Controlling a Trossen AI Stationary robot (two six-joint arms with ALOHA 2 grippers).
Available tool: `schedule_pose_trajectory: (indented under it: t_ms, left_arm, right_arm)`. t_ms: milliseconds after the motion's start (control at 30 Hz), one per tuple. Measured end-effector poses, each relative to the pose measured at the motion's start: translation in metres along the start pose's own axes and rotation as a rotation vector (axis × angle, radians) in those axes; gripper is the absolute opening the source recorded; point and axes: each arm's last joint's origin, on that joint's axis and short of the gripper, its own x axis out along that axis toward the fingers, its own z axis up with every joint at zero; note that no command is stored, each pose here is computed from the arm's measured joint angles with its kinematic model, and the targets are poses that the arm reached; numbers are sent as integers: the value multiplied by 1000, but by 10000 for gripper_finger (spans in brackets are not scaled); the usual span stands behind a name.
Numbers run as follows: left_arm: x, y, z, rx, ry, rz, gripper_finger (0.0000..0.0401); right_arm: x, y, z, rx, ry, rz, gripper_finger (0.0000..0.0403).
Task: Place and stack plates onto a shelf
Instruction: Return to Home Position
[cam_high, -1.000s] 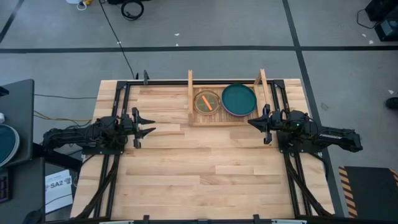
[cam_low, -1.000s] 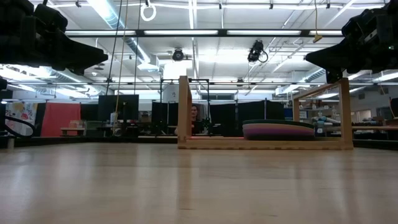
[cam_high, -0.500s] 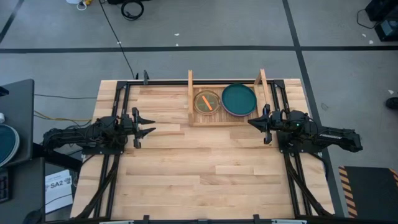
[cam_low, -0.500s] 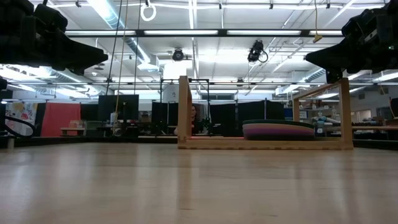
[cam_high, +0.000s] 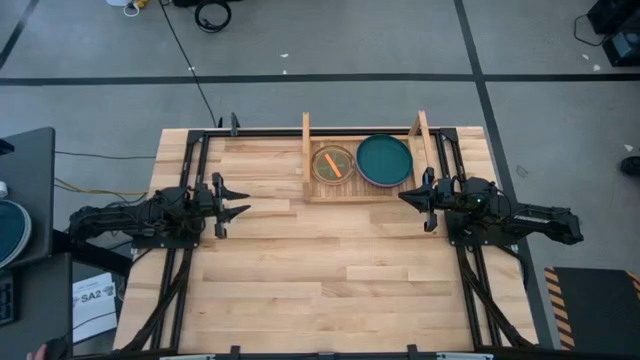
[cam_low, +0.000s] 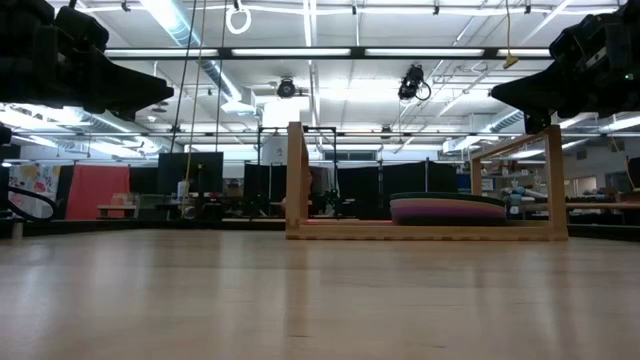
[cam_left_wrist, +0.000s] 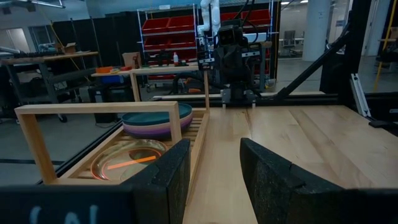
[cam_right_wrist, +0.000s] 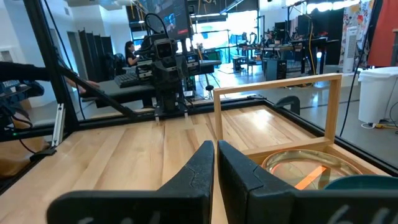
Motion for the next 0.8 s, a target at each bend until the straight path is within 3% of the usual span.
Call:
schedule_pose_trajectory:
  t_ms: [800]
  left_arm:
    - [-2,0,3,-4,-34,1,146]
  right_arm:
    - [0,0,0,0,0,0,26]
